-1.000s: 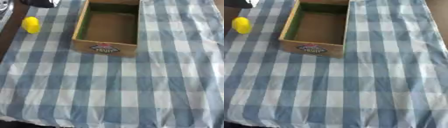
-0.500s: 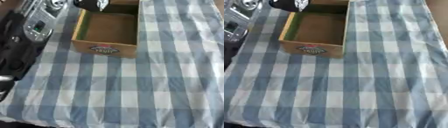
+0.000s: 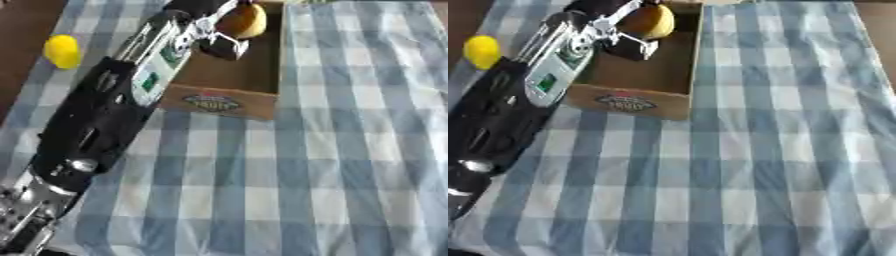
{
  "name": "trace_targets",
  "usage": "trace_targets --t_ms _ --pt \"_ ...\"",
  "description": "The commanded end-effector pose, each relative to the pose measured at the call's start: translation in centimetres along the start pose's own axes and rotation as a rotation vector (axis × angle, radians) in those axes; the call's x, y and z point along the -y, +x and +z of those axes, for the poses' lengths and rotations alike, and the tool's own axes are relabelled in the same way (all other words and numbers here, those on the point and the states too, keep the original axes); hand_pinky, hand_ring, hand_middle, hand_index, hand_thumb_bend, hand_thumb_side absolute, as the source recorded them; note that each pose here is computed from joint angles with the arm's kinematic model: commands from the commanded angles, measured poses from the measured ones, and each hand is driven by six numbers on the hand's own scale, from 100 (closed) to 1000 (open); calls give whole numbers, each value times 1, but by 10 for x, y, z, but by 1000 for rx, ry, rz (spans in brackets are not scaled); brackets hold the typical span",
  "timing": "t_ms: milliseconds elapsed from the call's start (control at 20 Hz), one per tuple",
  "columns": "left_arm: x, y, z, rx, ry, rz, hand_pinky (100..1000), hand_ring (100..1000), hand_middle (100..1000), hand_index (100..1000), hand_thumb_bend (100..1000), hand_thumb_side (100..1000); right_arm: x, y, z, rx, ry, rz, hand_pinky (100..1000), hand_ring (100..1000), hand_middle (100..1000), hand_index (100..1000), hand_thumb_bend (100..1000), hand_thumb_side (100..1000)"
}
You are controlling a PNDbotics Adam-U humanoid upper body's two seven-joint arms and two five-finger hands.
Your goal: Pick up objects on the table and place them in the box.
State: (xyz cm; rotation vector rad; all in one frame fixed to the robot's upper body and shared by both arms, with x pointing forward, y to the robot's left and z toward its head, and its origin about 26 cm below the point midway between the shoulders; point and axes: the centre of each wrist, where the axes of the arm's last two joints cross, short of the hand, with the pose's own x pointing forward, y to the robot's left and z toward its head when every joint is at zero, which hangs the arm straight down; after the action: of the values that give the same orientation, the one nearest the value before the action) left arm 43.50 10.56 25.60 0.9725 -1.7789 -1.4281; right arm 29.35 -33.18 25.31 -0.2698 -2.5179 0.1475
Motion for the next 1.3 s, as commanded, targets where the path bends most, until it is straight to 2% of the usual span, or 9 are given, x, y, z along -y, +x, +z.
trace_targets --t_ms 50,200,300,400,550,750,1000,1150,1300 --pt "-2 -4 -3 -36 31 -14 722 655 577 669 127 100 1 7 -5 28 9 -6 768 806 584 741 100 572" --pt "3 -6 -3 -54 26 -21 752 711 640 742 231 100 1 6 -4 22 5 -7 768 806 583 740 100 576" --pt "5 -7 -3 -55 14 -26 807 774 724 851 332 100 1 6 -3 19 4 -9 768 806 583 740 100 577" --pt "7 -8 -3 -57 -2 -43 880 847 810 915 530 100 1 6 -2 16 1 -12 767 804 581 738 100 580" --pt "5 -10 -2 -66 -3 -95 933 898 843 945 733 100 1 5 -1 8 1 -16 767 803 579 738 100 585" --pt "4 -13 0 -92 21 -140 963 934 873 983 795 221 1 4 0 2 1 -18 767 801 577 738 100 587" --pt "-5 -17 4 -104 64 -155 944 923 854 965 733 202 1 4 0 0 -1 -20 768 800 577 738 100 583" --pt "-34 -27 17 -109 155 -151 924 910 834 937 615 159 3 5 0 2 -6 -11 768 799 577 739 100 575" --pt "-81 -53 47 -166 275 -107 909 900 824 918 607 124 8 5 2 -1 -12 14 768 798 577 739 100 574"
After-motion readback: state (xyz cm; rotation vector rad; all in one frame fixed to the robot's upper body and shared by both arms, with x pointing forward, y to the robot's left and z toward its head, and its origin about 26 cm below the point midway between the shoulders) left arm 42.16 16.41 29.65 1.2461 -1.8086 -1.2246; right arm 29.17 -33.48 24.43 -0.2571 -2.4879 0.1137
